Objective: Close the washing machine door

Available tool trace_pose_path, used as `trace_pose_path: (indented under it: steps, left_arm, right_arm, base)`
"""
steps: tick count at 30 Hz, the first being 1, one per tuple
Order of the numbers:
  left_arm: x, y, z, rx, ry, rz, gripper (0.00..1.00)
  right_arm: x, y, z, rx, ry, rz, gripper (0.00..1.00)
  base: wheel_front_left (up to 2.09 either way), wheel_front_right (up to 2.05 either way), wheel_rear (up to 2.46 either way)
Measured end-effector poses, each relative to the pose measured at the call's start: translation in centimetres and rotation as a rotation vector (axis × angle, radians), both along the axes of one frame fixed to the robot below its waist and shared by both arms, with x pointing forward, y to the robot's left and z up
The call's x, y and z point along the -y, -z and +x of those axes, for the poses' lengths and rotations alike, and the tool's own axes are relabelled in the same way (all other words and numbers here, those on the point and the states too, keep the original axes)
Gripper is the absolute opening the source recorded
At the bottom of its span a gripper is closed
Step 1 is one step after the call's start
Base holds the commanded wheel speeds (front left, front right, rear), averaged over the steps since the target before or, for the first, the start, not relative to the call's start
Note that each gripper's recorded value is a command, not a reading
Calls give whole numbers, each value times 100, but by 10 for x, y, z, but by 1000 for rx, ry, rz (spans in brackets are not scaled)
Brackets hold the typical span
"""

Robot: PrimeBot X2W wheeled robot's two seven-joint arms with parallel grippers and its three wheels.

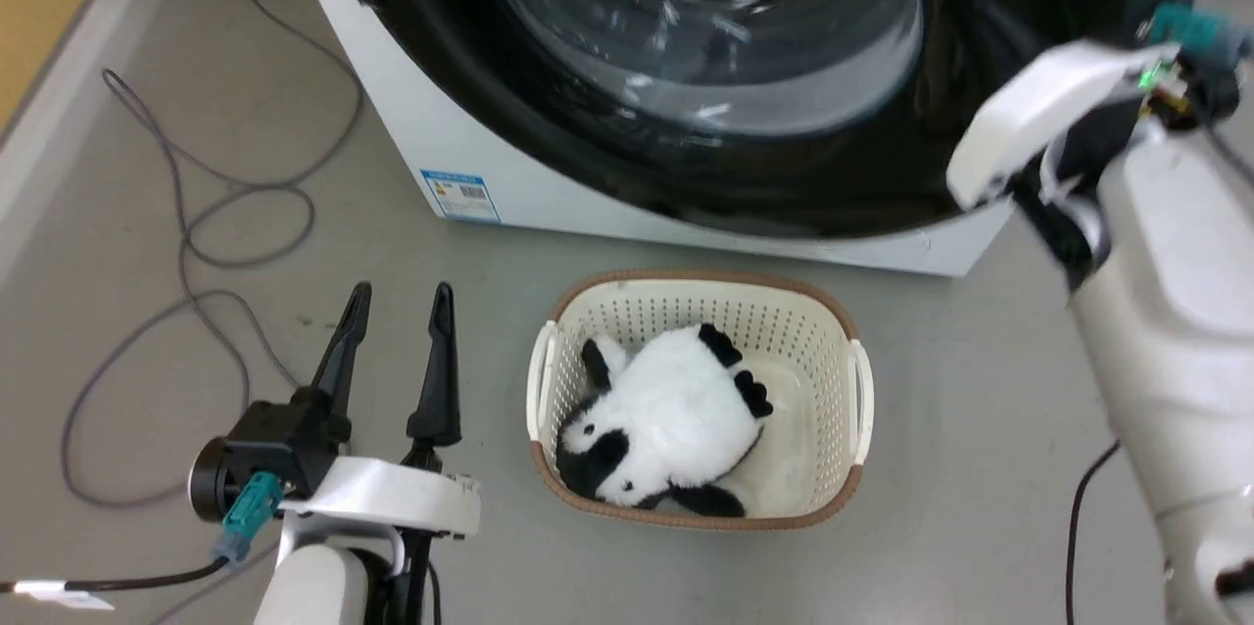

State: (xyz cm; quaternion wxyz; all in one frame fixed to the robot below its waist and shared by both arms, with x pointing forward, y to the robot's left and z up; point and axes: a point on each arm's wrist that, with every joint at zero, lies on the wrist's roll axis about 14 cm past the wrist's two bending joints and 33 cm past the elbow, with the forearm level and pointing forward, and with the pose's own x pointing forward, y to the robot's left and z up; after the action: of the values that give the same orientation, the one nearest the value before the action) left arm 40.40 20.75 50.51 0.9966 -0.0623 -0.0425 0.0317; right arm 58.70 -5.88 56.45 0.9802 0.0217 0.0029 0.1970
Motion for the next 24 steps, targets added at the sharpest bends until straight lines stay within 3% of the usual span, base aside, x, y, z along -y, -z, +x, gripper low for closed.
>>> trace_pose_path:
  steps: [10,24]
  left_arm:
    - [3,9,14,-19,12,-3,100]
    - [13,11,20,-19,32,-23,100]
  right_arm:
    - [23,-10,41,26,63,-19,0]
    - [42,-17,43,74,111,-37,0]
  base:
    - [0,0,0]
    - [0,0,0]
